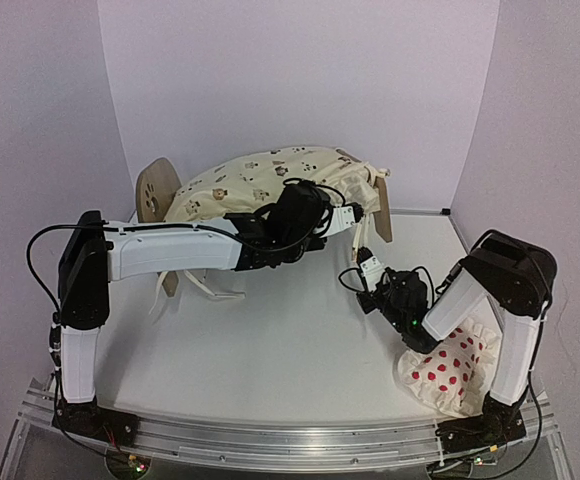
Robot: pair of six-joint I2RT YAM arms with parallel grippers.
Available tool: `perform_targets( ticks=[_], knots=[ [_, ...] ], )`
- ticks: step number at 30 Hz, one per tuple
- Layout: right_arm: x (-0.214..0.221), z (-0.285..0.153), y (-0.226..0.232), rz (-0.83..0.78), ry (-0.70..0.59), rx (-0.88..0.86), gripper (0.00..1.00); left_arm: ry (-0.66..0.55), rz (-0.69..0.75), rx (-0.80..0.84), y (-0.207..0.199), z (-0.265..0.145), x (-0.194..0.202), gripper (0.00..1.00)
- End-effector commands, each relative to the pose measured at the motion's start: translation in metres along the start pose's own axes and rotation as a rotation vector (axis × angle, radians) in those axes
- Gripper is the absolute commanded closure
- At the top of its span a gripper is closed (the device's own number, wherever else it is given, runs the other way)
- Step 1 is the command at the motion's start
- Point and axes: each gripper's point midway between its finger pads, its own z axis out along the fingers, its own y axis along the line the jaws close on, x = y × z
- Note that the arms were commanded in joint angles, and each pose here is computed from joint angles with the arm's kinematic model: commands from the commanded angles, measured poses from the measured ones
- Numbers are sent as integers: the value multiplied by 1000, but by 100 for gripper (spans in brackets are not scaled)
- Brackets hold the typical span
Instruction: Set up the pet bed
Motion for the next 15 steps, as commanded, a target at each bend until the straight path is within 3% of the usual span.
perform_targets(
  ticks=[1,15],
  knots=[
    [-19,-16,10,85,-68,-82,100,-160,-333,-267,113,-38,-35,57],
    [27,-63,47,218,57,-247,100,-50,-390,-130,37,-29,16,58]
  ],
)
